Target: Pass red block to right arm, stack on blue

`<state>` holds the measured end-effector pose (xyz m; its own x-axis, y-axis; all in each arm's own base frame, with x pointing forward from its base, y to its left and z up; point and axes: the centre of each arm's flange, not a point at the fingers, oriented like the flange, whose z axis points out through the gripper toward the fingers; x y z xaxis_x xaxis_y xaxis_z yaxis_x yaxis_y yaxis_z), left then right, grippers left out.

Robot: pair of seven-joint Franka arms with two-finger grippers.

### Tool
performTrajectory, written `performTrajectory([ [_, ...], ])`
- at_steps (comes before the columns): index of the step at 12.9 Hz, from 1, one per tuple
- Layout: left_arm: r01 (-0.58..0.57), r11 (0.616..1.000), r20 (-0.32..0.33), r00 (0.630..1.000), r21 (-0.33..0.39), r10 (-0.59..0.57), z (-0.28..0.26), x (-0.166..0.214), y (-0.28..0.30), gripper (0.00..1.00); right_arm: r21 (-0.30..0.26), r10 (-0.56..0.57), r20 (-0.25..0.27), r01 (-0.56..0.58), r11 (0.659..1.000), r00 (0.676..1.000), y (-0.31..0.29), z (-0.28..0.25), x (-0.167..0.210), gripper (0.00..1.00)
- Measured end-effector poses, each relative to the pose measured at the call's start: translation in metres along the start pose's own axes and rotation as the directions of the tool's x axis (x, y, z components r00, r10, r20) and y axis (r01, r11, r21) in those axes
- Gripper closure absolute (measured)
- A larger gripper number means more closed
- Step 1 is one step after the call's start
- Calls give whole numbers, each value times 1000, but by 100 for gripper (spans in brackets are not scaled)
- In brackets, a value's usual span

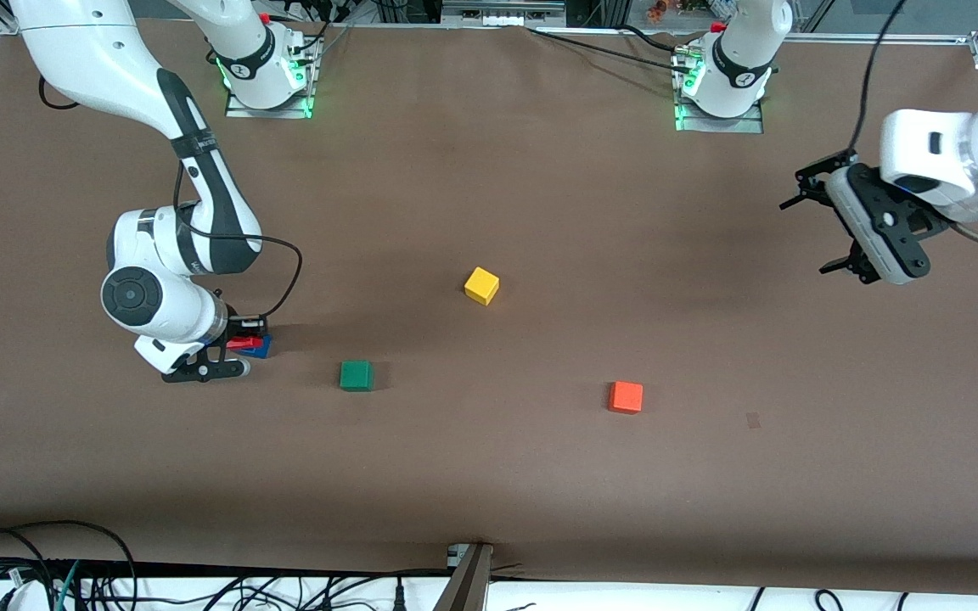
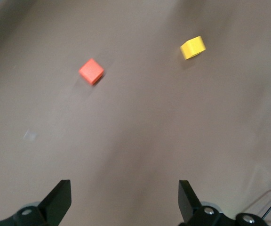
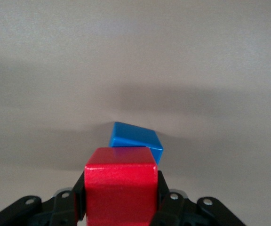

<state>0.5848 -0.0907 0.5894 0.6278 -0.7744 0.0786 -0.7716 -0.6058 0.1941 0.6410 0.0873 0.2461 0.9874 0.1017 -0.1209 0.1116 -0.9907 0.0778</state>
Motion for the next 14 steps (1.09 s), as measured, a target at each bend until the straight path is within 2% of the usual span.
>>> performTrajectory([
  [2, 116, 985, 65, 990, 124, -125, -10, 5, 20, 0, 0, 8, -6, -8, 1000, 1000, 4, -2, 2, 44],
  [4, 171, 960, 65, 980, 220, -190, -20, 3, 23, 0, -1, 17, -5, -17, 1000, 1000, 9, -2, 2, 44],
  [5, 201, 949, 36, 976, 241, -216, -24, -3, 14, 0, 0, 19, -5, -19, 1000, 1000, 11, -2, 2, 44],
  [8, 286, 904, -116, 958, 318, -263, -42, -14, -16, 0, 0, 33, -1, -33, 999, 999, 15, 0, 2, 44],
  [10, 359, 878, -150, 933, 317, -327, -45, -20, -10, 0, 0, 36, 1, -36, 999, 999, 14, 1, 2, 44],
  [12, 496, 818, -167, 868, 292, -467, -42, -36, -2, 0, 6, 42, 2, -42, 999, 999, 14, 2, 1, 44],
  [14, 593, 759, -152, 804, 268, -574, -43, -47, 11, 0, 33, 62, 5, -63, 997, 998, 13, 2, 1, 44],
])
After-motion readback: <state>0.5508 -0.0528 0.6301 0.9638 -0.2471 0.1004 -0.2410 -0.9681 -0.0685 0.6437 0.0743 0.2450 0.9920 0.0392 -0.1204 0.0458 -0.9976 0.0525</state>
